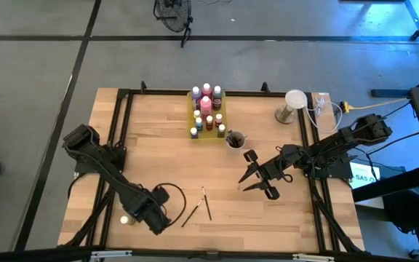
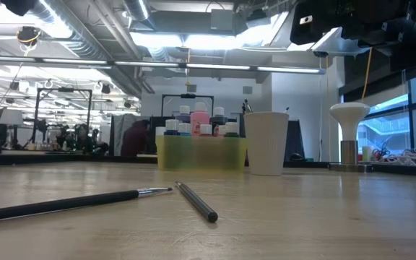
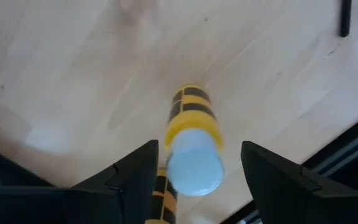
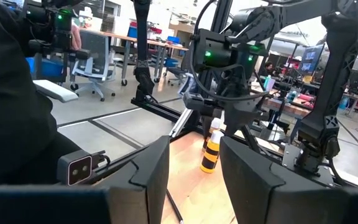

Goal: Pick & Place Paint Supplies
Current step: Put the small yellow paint bottle into the yellow bin

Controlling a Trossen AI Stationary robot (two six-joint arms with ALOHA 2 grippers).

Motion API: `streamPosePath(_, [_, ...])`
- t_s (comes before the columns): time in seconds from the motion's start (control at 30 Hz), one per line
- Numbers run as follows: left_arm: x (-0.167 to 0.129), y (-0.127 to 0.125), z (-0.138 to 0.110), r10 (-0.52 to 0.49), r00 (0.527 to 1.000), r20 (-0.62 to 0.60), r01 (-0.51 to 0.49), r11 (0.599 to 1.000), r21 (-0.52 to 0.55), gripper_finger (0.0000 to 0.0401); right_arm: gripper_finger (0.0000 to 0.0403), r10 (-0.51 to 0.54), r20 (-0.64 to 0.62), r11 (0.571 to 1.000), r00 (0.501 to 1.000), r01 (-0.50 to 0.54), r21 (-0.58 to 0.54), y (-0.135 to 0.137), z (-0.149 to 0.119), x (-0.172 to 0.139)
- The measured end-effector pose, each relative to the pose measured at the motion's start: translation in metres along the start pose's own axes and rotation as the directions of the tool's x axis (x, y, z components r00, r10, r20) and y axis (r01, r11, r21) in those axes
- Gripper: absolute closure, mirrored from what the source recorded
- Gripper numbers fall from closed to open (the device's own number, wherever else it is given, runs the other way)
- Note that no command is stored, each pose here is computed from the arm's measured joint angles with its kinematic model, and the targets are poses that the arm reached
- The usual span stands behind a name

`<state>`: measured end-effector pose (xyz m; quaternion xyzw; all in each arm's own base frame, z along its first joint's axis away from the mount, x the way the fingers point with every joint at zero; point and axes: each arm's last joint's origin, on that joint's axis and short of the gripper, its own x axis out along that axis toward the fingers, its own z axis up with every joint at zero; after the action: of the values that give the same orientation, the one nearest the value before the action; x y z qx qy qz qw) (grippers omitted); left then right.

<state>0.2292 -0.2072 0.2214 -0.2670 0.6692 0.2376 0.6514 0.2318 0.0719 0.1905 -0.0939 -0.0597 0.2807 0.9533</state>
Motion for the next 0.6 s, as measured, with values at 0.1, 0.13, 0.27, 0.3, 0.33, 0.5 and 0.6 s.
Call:
streamPosePath(0.1, [0.0041, -0.0007, 0.0002, -0.016, 1.0, 0.0, 0.016, 1.0, 0.001, 0.0175, 0.0258, 0.0, 0.0, 1.0, 1.0, 0.0, 0.0, 0.0, 0.0, 0.0])
streamPosePath(0.13, [0.0052, 0.0003, 0.0, -0.012, 1.0, -0.005, 0.012, 1.0, 0.001, 0.0175, 0.0258, 0.0, 0.0, 1.0, 1.0, 0.0, 0.0, 0.0, 0.0, 0.0])
streamPosePath(0.27, [0.0059, 0.0016, 0.0, -0.001, 1.0, -0.004, 0.001, 1.0, -0.001, 0.0175, 0.0258, 0.0, 0.0, 1.0, 1.0, 0.0, 0.0, 0.0, 0.0, 0.0])
streamPosePath(0.3, [0.0061, 0.0016, 0.0, -0.001, 1.0, -0.002, 0.001, 1.0, -0.004, 0.0175, 0.0258, 0.0, 0.0, 1.0, 1.0, 0.0, 0.001, 0.0, 0.0, 0.0])
streamPosePath(0.33, [0.0064, 0.0016, 0.0, 0.0, 1.0, -0.003, 0.0, 1.0, -0.006, 0.0175, 0.0258, 0.0, 0.0, 1.0, 1.0, 0.0, 0.001, -0.0001, 0.0, 0.0])
streamPosePath(0.5, [0.0065, 0.0016, 0.0, 0.0, 1.0, -0.002, 0.0, 1.0, -0.008, 0.0185, 0.0258, 0.0, 0.0, 1.0, 1.0, 0.0, 0.002, 0.0, 0.0, 0.0])
streamPosePath(0.6, [0.0065, 0.0018, 0.0006, 0.003, 1.0, 0.021, -0.003, 1.0, -0.009, 0.0206, 0.0258, 0.0, 0.0, 1.0, 1.0, 0.0, 0.003, 0.0, 0.0, 0.0])
